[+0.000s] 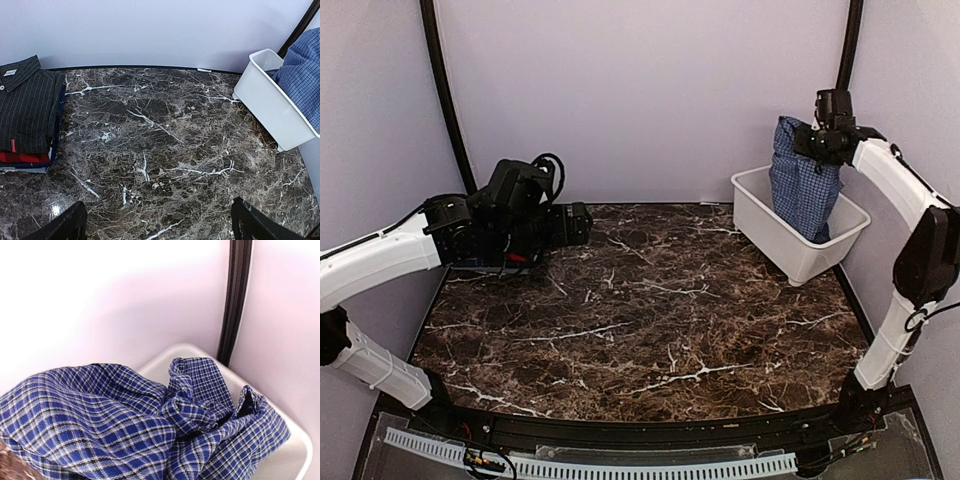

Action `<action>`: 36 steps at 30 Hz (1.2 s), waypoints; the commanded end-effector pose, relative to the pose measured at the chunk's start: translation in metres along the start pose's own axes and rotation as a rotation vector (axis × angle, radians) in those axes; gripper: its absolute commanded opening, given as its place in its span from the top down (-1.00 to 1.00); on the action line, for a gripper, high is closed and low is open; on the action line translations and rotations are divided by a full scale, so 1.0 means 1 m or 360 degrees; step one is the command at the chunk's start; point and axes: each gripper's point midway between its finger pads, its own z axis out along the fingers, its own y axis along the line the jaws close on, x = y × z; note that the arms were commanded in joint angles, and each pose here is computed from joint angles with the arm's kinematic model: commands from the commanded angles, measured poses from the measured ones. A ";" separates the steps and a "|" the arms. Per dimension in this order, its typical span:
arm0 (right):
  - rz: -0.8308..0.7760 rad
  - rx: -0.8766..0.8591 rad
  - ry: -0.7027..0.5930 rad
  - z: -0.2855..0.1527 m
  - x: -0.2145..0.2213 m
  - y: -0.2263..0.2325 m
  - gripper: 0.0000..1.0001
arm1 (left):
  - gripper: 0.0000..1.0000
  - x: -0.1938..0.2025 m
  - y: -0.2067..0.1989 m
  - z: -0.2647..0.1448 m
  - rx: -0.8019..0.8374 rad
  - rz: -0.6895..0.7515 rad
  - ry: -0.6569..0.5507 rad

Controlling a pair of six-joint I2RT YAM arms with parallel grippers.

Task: Fold and stack the long sleeve shirts
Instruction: Pick up the crumpled shirt from the bin, then place the crumpled shirt at the center of the board.

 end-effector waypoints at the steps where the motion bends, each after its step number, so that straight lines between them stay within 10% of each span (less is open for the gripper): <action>1: 0.0023 -0.0262 -0.0356 -0.067 -0.062 0.038 1.00 | -0.98 -0.021 0.000 -0.014 0.0033 -0.0048 -0.0090; 12: 0.0018 -0.0972 -0.0840 -0.240 -0.118 0.138 1.00 | -0.98 -0.021 0.001 -0.013 0.0046 -0.0048 -0.0106; 20: 0.0000 -0.1494 -0.0762 -0.317 -0.071 0.219 1.00 | -0.98 -0.028 0.004 -0.019 0.0041 -0.0060 -0.0152; 36: -0.0439 -0.1477 0.0068 -0.214 0.152 0.315 0.87 | -0.98 -0.010 0.013 -0.006 -0.0002 -0.0066 -0.0092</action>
